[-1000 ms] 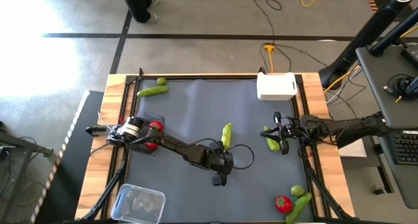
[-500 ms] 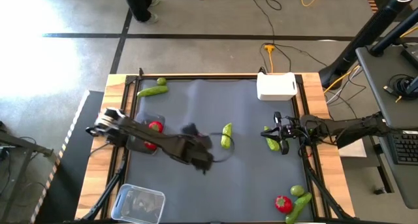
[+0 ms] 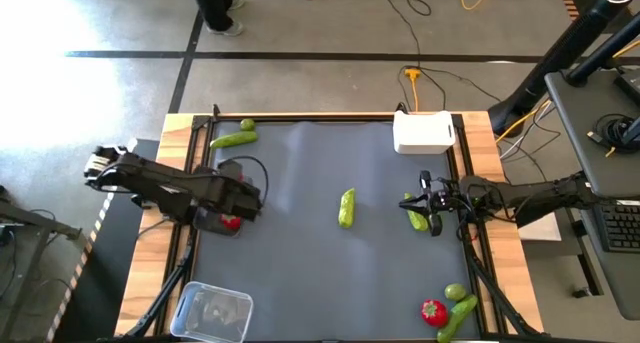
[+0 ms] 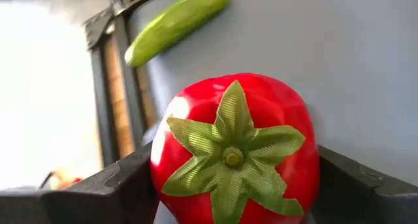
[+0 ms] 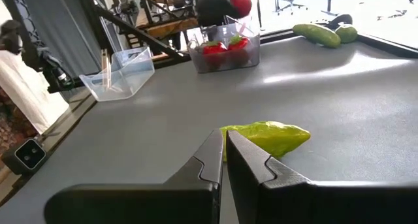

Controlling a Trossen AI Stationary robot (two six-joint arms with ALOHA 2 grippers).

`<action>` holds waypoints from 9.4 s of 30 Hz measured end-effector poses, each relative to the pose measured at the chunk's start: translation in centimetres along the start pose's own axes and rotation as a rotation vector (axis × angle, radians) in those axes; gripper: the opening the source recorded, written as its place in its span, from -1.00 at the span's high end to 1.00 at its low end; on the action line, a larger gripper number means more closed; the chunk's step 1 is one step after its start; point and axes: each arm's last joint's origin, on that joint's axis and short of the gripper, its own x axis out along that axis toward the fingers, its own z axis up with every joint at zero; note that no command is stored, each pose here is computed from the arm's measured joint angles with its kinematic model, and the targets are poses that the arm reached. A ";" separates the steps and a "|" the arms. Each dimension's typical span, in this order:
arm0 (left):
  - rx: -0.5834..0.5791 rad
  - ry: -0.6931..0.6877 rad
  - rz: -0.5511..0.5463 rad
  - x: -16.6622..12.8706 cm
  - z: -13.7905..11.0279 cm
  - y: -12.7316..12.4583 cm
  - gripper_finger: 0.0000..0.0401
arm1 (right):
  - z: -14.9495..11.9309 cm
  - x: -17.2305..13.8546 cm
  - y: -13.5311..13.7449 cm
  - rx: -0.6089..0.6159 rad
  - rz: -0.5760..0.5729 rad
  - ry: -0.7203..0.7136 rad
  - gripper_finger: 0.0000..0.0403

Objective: Sort produce into baskets
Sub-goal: Put the top tomato into the black transparent bin, then put the tomato into the black transparent bin

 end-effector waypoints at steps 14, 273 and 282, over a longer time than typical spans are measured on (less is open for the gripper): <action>-0.041 0.225 0.071 5.7 0.3 1.3 -0.44 | 0.0 0.0 0.0 0.000 0.000 0.000 0.94; 0.858 0.165 -1.216 -7.5 -13.4 -15.5 0.92 | -4.6 10.0 27.4 0.135 -0.452 1.545 -0.60; 0.719 0.132 -1.296 -6.2 -15.2 -12.3 0.92 | -0.6 15.1 25.9 0.169 -0.324 1.454 -0.45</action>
